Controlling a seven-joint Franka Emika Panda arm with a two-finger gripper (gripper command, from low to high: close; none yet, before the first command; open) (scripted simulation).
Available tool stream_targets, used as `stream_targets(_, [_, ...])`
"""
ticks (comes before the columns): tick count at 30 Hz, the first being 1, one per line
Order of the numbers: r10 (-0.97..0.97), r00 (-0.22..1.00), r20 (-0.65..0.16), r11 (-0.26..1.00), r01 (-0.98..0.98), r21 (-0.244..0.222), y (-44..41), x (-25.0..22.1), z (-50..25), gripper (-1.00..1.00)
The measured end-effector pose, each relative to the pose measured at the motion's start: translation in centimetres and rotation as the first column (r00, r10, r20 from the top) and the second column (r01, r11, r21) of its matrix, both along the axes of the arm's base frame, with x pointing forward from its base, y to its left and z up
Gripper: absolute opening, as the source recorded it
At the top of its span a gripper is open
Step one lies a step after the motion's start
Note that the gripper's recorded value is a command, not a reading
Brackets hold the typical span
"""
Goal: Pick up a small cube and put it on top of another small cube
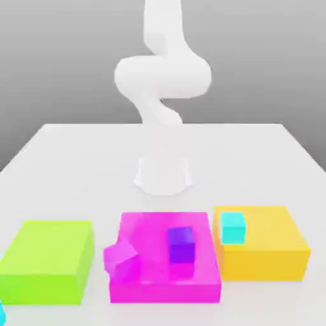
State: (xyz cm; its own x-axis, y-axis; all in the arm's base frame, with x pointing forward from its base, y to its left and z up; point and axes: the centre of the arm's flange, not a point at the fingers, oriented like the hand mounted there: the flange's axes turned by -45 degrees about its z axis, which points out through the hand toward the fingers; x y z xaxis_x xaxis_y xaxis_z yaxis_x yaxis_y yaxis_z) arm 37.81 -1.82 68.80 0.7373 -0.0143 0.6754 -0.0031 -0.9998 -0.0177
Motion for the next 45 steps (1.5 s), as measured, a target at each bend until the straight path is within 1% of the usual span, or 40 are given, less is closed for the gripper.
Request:
stream_targets(4, [0.009,0.996,-0.094,1.000,-0.008,0.012,-3.2,4.8,-4.4,0.00])
stream_targets(9, [0.014,0.979,-0.202,1.000,-0.009,0.026,-7.3,9.6,-10.6,0.00])
stream_targets(13, [0.013,0.959,-0.284,0.999,-0.004,0.032,-10.8,12.6,-16.2,0.00])
stream_targets(17, [0.005,0.931,-0.364,0.999,0.009,0.035,-14.7,14.5,-22.2,0.00])
stream_targets(25, [-0.007,0.857,-0.515,0.999,0.022,0.023,-21.8,15.7,-35.0,0.00])
stream_targets(29, [-0.015,0.810,-0.587,1.000,0.026,0.010,-25.3,14.8,-41.5,0.00])
stream_targets(33, [-0.024,0.754,-0.656,1.000,0.026,-0.006,-28.7,12.9,-47.8,0.00])
stream_targets(37, [-0.025,0.738,-0.674,1.000,0.024,-0.012,-29.7,12.3,-54.2,0.00])
stream_targets(38, [-0.026,0.737,-0.675,1.000,0.024,-0.011,-29.7,12.3,-55.4,-1.00])
stream_targets(45, [-0.024,0.737,-0.676,1.000,0.024,-0.010,-29.7,12.2,-55.5,-1.00])
